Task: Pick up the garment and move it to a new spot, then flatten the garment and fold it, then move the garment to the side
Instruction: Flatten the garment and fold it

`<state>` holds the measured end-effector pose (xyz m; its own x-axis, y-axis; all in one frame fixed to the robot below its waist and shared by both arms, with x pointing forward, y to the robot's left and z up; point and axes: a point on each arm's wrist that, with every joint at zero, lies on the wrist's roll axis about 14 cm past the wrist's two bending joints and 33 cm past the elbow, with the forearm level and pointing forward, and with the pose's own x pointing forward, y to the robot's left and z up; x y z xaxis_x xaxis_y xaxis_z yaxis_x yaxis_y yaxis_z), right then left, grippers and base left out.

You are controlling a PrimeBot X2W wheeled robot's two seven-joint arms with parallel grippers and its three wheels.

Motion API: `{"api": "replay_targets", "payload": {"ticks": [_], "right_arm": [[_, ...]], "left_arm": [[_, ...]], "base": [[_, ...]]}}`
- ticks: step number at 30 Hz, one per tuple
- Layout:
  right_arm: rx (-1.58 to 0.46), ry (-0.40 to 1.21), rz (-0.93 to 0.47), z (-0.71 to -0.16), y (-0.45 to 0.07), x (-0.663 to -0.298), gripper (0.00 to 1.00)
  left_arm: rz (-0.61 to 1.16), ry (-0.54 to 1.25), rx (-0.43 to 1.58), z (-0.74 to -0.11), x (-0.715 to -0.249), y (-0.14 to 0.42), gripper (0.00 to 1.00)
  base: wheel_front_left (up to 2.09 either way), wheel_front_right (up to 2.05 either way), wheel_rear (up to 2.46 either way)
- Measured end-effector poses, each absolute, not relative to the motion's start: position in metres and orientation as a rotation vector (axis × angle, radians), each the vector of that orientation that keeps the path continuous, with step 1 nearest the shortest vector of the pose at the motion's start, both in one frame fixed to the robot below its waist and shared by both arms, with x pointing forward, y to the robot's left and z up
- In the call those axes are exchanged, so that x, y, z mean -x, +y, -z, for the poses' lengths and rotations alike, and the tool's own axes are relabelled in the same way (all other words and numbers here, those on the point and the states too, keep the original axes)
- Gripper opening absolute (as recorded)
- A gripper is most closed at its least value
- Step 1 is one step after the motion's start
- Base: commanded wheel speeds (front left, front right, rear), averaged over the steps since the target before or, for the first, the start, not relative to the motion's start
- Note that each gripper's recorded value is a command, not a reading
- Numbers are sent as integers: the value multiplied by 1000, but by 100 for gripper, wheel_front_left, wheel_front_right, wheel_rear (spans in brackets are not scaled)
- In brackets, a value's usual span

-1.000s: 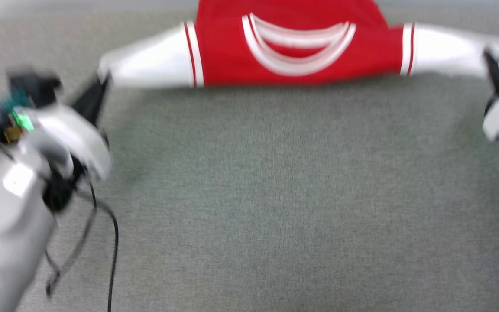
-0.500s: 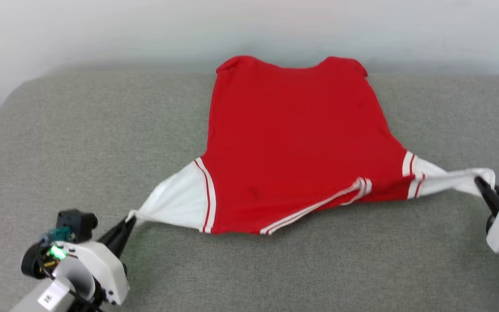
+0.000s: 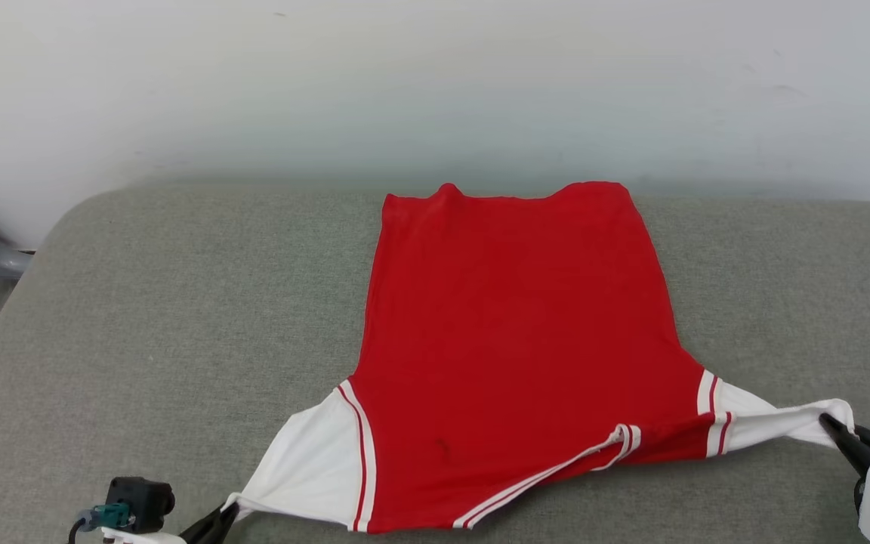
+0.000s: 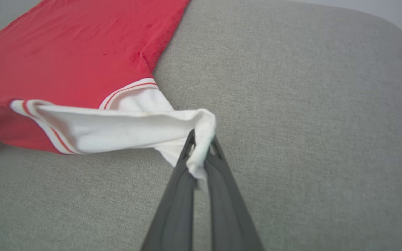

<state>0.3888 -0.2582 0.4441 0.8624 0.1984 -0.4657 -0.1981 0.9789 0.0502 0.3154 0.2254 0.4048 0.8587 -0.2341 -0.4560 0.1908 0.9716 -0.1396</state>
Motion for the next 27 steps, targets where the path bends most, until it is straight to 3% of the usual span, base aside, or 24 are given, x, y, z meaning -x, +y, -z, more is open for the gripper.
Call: {"api": "replay_targets", "payload": {"ticks": [8, 22, 23, 24, 25, 27], "right_arm": [[13, 515, -218, -440, -265, -368, 0], [-35, 714, -244, -410, -274, -306, 0], [-40, 732, -238, -409, -277, -303, 15], [-42, 749, -234, -407, -279, -301, 78], [-37, 756, -237, -407, -279, -301, 100], [-69, 784, -230, -406, -279, -301, 100]], "left_arm": [[237, 506, 102, -403, -292, 220, 0], [289, 638, 139, -396, -254, 198, 0], [294, 646, 146, -397, -253, 196, 0], [303, 651, 154, -399, -253, 192, 0], [309, 658, 160, -400, -253, 189, 0], [322, 680, 189, -402, -253, 181, 0]], "base": [[0, 0, 0], [0, 0, 0], [0, 0, 0], [0, 0, 0], [0, 0, 0], [0, 0, 0]]}}
